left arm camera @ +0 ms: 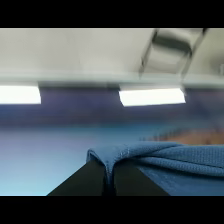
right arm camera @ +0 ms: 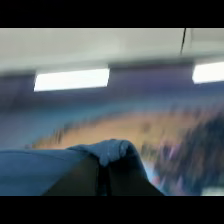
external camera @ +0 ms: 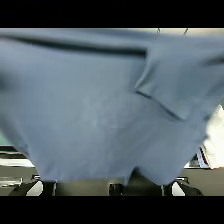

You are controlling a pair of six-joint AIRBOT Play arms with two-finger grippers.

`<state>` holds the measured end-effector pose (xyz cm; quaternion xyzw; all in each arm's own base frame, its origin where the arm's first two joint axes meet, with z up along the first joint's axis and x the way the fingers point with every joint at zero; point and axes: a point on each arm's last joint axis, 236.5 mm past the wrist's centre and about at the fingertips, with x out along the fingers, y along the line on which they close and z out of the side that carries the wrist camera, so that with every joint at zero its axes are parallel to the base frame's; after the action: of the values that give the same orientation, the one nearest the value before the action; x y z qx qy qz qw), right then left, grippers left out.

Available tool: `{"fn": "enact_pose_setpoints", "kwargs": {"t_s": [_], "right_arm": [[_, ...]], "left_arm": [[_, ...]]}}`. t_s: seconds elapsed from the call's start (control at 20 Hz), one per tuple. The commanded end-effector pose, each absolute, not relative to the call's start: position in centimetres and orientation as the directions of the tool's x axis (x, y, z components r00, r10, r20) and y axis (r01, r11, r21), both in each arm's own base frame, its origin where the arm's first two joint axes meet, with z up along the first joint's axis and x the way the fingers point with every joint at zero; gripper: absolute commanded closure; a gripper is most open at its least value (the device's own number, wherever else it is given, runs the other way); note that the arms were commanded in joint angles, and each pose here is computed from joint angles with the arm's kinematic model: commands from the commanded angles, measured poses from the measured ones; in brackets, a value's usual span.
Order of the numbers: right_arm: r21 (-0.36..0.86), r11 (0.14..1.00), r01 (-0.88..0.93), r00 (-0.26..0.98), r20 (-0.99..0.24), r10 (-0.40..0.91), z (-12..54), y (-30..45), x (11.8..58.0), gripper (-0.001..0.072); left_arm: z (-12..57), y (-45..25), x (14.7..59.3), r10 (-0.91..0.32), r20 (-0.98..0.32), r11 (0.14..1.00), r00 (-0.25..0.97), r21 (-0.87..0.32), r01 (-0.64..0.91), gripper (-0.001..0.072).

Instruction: Fold the clothes and pants, and hang the long-sleeved shirts on hangers.

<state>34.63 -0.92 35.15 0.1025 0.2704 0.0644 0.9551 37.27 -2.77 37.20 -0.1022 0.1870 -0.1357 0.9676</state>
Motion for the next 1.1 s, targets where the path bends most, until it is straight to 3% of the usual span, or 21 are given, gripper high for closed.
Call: {"fn": "enact_pose_setpoints", "kwargs": {"t_s": [0.0,0.15,0.25,0.4,0.6,0.8,1.05], "right_arm": [[0.357,0.934,-0.006,0.464,-0.826,0.319,17.8,0.9,38.9,0.0669],[0.42,0.901,0.112,0.285,-0.882,0.376,6.2,4.3,43.5,0.0669],[0.473,0.863,0.176,0.271,-0.866,0.42,0.9,6.5,46.8,0.0668],[0.572,0.778,0.259,0.429,-0.79,0.438,-1.5,7.1,52.5,0.0667],[0.596,0.763,0.251,0.673,-0.674,0.305,0.8,3.9,58.5,0.0668],[0.59,0.765,0.258,0.684,-0.671,0.286,0.1,3.4,59.0,0.0668],[0.579,0.756,0.306,0.522,-0.766,0.375,-3.0,5.0,55.5,0.0667]], "left_arm": [[18.8,-3.7,41.5,-0.399,-0.66,0.897,0.637,-0.426,0.121,0.0689],[6.0,-3.8,43.2,-0.423,-0.778,0.871,0.465,-0.49,-0.027,0.0689],[0.8,-3.2,45.0,-0.424,-0.805,0.86,0.415,-0.502,-0.096,0.069],[-2.1,-1.9,48.8,-0.396,-0.807,0.861,0.438,-0.492,-0.128,0.0689],[-0.3,0.2,54.4,-0.323,-0.747,0.875,0.581,-0.469,-0.117,0.0689],[1.2,1.2,57.1,-0.261,-0.689,0.885,0.676,-0.45,-0.117,0.0689],[-0.7,-1.5,55.4,-0.336,-0.743,0.883,0.579,-0.462,-0.081,0.0688]]}}
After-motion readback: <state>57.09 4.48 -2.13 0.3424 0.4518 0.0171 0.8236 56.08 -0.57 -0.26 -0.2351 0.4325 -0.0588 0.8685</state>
